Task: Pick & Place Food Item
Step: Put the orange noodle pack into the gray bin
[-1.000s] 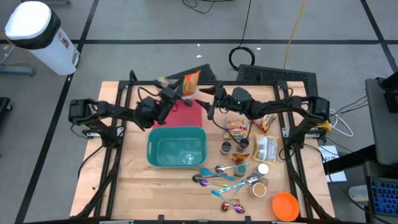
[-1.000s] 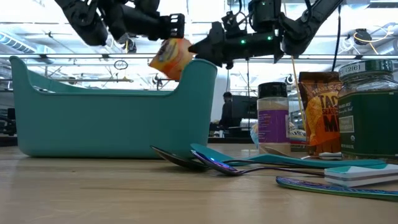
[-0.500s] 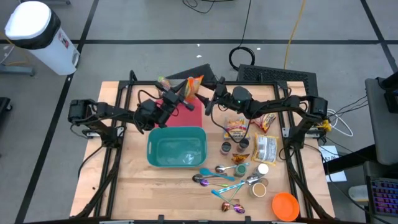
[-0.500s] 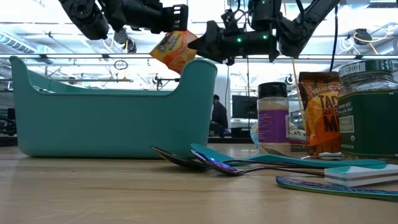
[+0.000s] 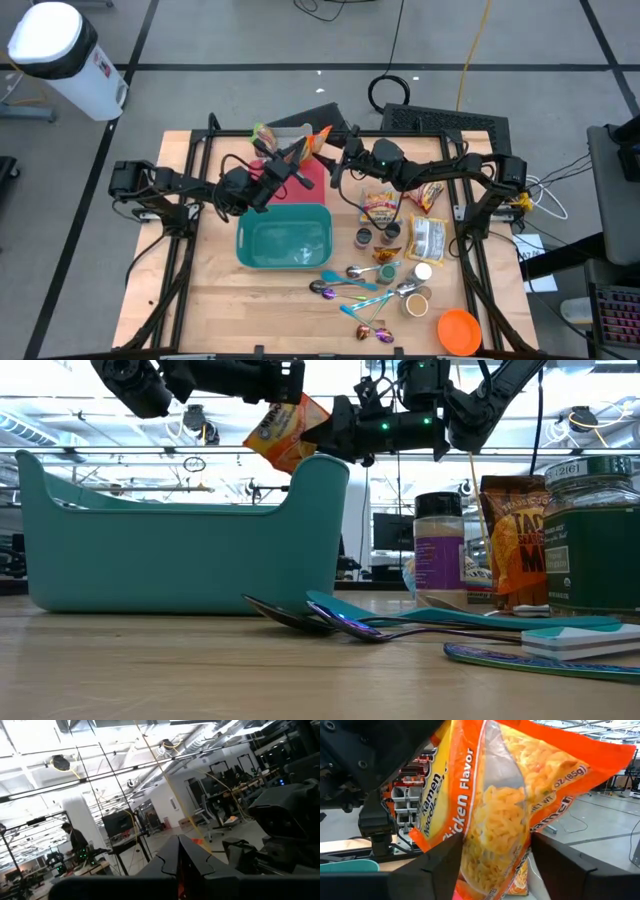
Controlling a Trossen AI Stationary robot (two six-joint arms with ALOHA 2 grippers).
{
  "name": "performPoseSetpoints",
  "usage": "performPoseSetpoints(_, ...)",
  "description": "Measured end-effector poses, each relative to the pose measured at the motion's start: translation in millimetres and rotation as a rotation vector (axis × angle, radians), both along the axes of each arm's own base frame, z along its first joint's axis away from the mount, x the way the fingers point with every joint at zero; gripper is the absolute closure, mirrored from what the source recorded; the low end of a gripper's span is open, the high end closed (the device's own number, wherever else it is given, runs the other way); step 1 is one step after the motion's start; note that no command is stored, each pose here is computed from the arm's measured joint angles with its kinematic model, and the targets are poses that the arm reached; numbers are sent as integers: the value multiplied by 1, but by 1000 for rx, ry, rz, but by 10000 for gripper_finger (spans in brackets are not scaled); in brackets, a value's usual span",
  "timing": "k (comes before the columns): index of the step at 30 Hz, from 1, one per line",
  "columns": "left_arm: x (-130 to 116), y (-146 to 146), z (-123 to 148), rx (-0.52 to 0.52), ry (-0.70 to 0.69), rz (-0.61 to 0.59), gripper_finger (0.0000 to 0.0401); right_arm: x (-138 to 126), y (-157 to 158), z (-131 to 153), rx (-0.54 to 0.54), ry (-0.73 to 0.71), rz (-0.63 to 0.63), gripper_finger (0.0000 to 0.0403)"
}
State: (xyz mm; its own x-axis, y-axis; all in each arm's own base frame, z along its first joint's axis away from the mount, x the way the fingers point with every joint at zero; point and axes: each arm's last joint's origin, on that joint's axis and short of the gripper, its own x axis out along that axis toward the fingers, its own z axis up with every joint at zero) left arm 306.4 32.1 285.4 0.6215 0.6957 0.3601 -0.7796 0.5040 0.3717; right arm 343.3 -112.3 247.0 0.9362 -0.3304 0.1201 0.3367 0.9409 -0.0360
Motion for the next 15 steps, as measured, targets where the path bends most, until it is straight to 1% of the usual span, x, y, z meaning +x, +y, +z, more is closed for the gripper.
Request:
performPoseSetpoints(9, 0, 0, 0, -2, 0, 0, 394, 0, 0, 0, 0, -1, 1, 319)
performPoseSetpoints(15, 0, 0, -1, -8, 4, 8, 398, 0, 1, 0, -4, 1, 0, 381)
